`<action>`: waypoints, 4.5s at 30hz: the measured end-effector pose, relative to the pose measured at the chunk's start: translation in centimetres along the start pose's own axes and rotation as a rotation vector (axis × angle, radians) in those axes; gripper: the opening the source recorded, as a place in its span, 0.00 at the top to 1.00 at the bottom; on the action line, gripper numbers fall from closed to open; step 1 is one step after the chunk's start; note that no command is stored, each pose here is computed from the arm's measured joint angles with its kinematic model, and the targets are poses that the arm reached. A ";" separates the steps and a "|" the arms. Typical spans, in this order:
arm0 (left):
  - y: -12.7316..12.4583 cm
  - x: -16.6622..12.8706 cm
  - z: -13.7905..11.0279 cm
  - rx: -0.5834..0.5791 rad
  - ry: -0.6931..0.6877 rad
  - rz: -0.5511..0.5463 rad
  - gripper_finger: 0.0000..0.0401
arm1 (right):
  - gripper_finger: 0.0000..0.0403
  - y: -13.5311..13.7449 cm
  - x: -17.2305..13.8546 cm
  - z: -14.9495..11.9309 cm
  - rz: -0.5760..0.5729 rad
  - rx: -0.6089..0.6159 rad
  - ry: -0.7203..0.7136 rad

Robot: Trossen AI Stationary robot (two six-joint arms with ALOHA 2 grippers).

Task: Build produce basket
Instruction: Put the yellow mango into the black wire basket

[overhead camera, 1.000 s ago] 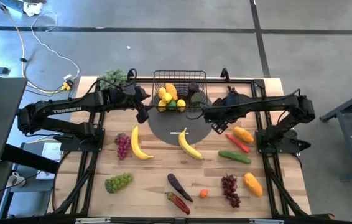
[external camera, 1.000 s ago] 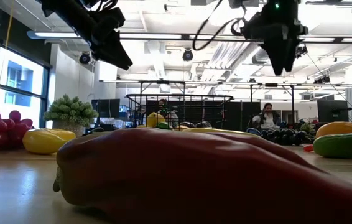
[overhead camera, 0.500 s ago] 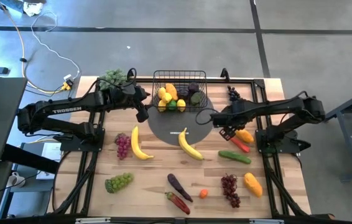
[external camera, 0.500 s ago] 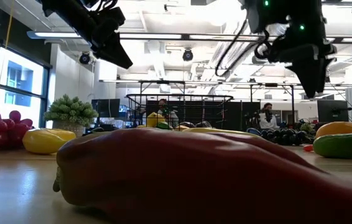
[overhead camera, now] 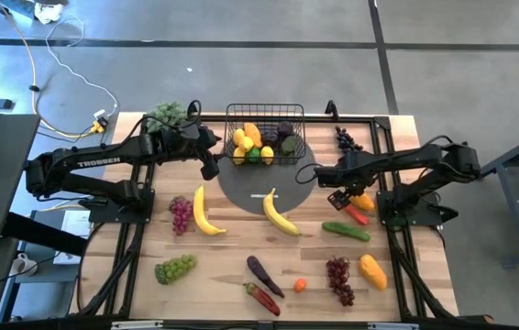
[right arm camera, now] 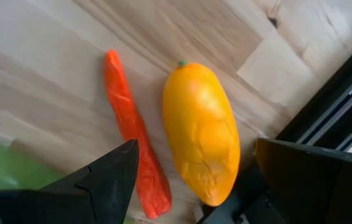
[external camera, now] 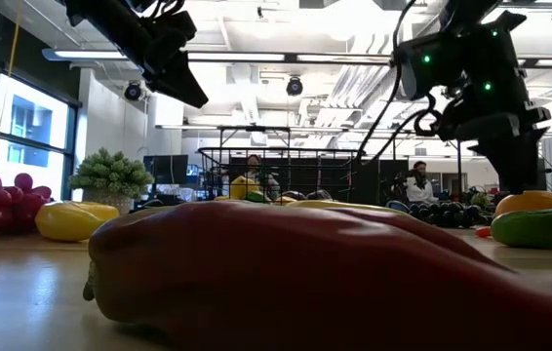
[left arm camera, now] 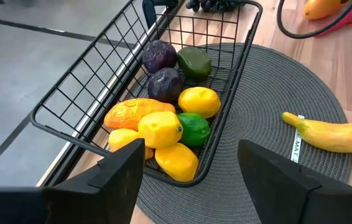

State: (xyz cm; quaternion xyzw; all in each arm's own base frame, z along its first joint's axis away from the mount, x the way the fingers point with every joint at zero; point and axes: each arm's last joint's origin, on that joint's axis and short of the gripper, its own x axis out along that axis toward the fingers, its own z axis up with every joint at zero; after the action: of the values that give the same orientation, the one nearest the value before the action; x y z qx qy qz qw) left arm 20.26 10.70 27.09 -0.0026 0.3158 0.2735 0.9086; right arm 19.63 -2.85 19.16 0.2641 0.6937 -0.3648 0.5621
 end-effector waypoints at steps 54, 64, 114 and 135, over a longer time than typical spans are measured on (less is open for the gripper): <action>0.3 -1.1 0.3 -0.071 -0.043 0.046 0.38 | 0.63 -3.4 -12.3 7.7 0.177 0.267 -0.595; 0.3 -1.1 0.3 -0.217 -0.046 0.045 0.38 | 0.63 -3.8 -15.2 11.6 0.384 0.295 -0.966; 0.3 -1.2 0.2 -0.236 -0.043 0.046 0.38 | 0.44 2.5 -5.8 23.8 0.171 -0.375 -1.143; 0.3 -1.2 0.2 -0.240 -0.043 0.047 0.38 | 0.36 1.7 -11.7 23.5 0.204 -0.234 -0.982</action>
State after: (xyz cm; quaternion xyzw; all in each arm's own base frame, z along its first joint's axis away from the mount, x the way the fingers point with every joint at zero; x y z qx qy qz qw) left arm 19.48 10.46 28.01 -0.0979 0.2613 0.3305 0.9016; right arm 37.36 -20.21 27.76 0.0634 0.3546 -0.3090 0.8802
